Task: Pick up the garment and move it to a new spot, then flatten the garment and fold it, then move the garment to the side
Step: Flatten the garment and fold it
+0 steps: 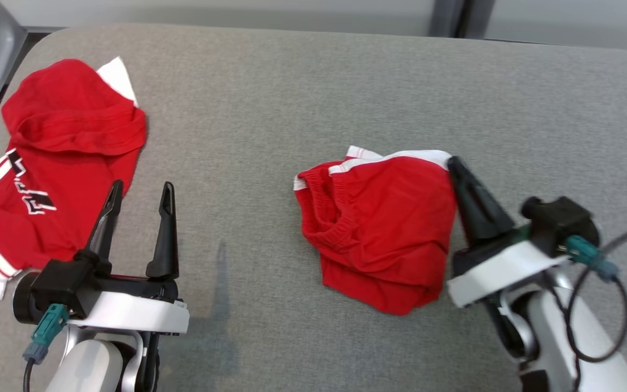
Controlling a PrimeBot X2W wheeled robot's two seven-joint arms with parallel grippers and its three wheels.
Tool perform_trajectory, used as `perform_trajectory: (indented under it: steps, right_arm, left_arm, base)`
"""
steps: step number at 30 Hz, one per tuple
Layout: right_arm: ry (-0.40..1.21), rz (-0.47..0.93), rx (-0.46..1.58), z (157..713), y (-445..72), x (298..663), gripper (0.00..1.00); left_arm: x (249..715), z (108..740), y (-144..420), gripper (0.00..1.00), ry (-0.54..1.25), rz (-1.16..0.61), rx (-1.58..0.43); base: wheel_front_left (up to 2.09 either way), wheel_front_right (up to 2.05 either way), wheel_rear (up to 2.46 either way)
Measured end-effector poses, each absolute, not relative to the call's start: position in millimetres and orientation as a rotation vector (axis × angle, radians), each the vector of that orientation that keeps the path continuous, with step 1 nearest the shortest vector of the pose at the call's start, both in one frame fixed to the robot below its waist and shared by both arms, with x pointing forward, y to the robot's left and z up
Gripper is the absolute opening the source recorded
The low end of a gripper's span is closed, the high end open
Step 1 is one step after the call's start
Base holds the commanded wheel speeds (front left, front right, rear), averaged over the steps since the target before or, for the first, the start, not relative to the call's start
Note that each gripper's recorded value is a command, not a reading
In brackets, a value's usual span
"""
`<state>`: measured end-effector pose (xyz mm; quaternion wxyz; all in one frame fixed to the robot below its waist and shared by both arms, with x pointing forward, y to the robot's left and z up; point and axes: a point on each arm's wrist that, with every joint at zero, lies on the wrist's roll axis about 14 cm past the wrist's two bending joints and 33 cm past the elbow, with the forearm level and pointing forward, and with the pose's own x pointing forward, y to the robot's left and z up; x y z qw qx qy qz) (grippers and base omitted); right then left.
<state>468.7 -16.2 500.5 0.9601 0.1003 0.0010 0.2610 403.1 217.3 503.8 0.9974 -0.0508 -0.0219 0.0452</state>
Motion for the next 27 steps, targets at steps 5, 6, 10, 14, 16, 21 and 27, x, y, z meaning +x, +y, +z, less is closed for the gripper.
perform_trajectory:
  steps: [5, 6, 10, 14, 16, 21, 27]
  right_arm:
    - [0.063, 0.67, 0.226, 483.5, 36.9, 464.6, 0.0]
    - [0.081, 0.692, 0.227, 478.3, 44.9, 463.1, 0.0]
    - [0.144, 0.767, 0.218, 458.9, 70.9, 455.4, 0.0]
    - [0.211, 0.838, 0.182, 438.1, 90.0, 442.6, 0.0]
    - [0.233, 0.872, 0.162, 430.1, 97.0, 436.0, 0.0]
    - [0.299, 0.911, 0.13, 409.4, 102.3, 422.4, 0.0]
    - [0.327, 0.912, 0.113, 399.8, 99.8, 420.0, 0.0]
  left_arm:
    - [396.7, 495.9, 224.4, 1.0, -0.022, 0.121, -0.112]
    - [395.4, 494.8, 226.0, 1.0, -0.02, 0.126, -0.112]
    - [392.6, 491.6, 229.9, 1.0, -0.011, 0.141, -0.114]
    - [394.2, 491.2, 231.1, 1.0, -0.012, 0.147, -0.116]
    - [394.2, 489.5, 231.3, 1.0, -0.009, 0.149, -0.118]
    - [395.0, 488.2, 231.7, 1.0, -0.007, 0.15, -0.121]
    - [397.3, 489.4, 229.6, 1.0, -0.014, 0.142, -0.126]
  base:
    - [0.0, 0.0, 0.0]
    - [0.0, 0.0, 0.0]
    - [0.0, 0.0, 0.0]
    - [0.0, 0.0, 0.0]
    - [0.0, 0.0, 0.0]
    - [0.0, 0.0, 0.0]
    - [0.0, 0.0, 0.0]
